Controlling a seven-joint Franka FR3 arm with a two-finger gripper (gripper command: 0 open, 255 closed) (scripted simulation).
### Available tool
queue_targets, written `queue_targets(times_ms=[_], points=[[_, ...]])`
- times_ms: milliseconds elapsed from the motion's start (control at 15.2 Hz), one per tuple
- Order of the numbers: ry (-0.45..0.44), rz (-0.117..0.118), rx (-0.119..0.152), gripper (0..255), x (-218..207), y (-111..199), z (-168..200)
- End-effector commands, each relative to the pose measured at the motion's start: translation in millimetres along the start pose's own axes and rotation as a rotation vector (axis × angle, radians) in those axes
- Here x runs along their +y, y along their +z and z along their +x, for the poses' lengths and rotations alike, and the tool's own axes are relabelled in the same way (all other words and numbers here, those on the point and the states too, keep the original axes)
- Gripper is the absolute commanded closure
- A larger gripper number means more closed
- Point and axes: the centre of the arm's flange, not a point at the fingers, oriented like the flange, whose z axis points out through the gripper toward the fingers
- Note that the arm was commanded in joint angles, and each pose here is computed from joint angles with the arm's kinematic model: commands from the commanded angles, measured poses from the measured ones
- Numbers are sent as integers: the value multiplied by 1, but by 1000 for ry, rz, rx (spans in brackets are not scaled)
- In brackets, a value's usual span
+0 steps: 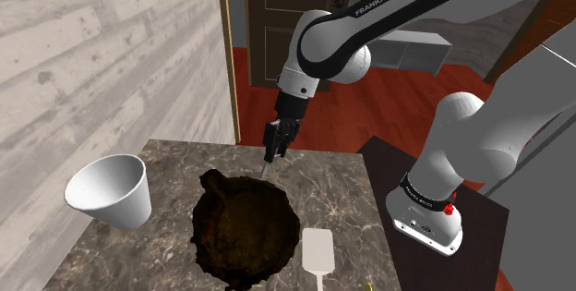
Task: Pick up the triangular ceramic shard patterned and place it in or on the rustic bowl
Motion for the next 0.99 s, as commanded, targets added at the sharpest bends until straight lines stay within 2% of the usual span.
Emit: queue_targets(times_ms=[0, 396, 924], points=[[0, 0, 0, 255, 0, 0, 0], [0, 0, 0, 255, 0, 0, 0], [0, 0, 0, 255, -20, -37, -1]])
